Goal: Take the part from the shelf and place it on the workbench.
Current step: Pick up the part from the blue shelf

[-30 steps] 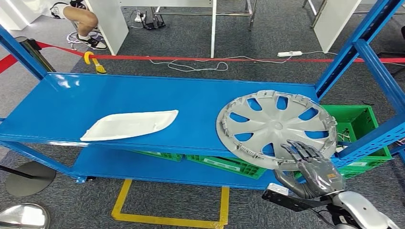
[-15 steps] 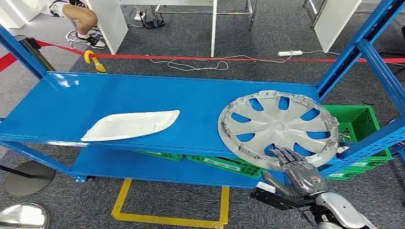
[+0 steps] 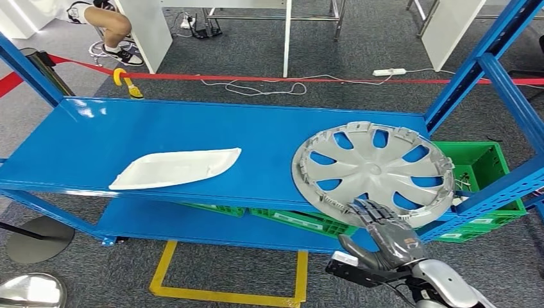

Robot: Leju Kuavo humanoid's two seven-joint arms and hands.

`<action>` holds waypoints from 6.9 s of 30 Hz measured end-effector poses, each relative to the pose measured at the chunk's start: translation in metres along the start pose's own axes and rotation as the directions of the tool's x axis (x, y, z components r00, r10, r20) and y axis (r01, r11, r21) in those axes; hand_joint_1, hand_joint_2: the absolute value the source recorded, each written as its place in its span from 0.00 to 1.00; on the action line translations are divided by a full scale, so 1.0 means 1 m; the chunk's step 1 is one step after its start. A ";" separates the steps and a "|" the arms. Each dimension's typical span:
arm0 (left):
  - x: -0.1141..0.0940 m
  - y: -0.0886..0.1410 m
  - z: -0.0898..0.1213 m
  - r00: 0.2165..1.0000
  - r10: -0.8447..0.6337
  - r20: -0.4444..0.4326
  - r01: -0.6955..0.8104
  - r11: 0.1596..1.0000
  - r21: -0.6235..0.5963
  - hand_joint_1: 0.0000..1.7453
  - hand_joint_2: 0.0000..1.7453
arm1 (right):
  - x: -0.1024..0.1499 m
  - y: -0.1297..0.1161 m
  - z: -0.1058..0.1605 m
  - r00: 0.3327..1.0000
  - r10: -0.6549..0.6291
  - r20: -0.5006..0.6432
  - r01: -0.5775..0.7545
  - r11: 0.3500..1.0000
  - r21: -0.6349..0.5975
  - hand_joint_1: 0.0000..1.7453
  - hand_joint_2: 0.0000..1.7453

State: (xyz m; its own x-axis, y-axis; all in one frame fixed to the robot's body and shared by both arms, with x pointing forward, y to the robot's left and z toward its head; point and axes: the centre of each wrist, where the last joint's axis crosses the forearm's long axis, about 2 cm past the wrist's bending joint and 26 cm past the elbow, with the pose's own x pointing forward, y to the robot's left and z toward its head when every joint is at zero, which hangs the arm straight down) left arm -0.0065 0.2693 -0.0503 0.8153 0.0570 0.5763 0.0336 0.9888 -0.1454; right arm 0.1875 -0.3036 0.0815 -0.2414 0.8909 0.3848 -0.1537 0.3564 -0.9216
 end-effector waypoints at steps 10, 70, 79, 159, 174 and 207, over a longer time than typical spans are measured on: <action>-0.001 0.001 0.000 1.000 -0.009 -0.006 0.009 1.000 -0.002 0.00 0.00 | 0.002 0.006 -0.005 0.992 0.127 0.023 -0.127 0.992 -0.011 0.00 0.00; -0.005 0.001 -0.003 0.999 -0.020 -0.025 0.020 1.000 -0.002 0.00 0.00 | -0.028 -0.003 0.001 0.956 0.286 -0.060 -0.276 0.953 0.128 0.00 1.00; -0.005 0.001 -0.003 0.999 -0.026 -0.026 0.026 1.000 0.009 0.00 0.00 | -0.029 -0.003 0.003 0.953 0.299 -0.050 -0.289 0.946 0.149 0.00 1.00; -0.001 0.001 0.015 1.000 -0.014 -0.013 0.014 0.999 0.036 0.00 0.00 | -0.009 0.001 -0.022 0.966 0.248 -0.069 -0.242 0.966 0.092 0.00 1.00; 0.002 0.000 0.019 1.000 -0.010 -0.011 0.010 0.999 0.031 0.00 0.00 | -0.015 -0.003 -0.024 0.958 0.276 -0.083 -0.273 0.961 0.043 1.00 1.00; 0.004 0.001 0.020 0.999 -0.039 0.035 0.038 0.999 0.030 0.00 0.00 | 0.014 -0.024 -0.024 0.909 0.394 0.136 -0.315 0.863 -0.394 1.00 1.00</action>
State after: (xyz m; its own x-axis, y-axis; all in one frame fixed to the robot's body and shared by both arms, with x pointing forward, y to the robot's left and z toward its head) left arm -0.0152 0.2733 -0.0321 0.7926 0.0231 0.6093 0.0472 0.9939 -0.0992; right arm 0.2112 -0.2928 0.1074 -0.4104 0.9119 -0.0065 0.3214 0.1379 -0.9369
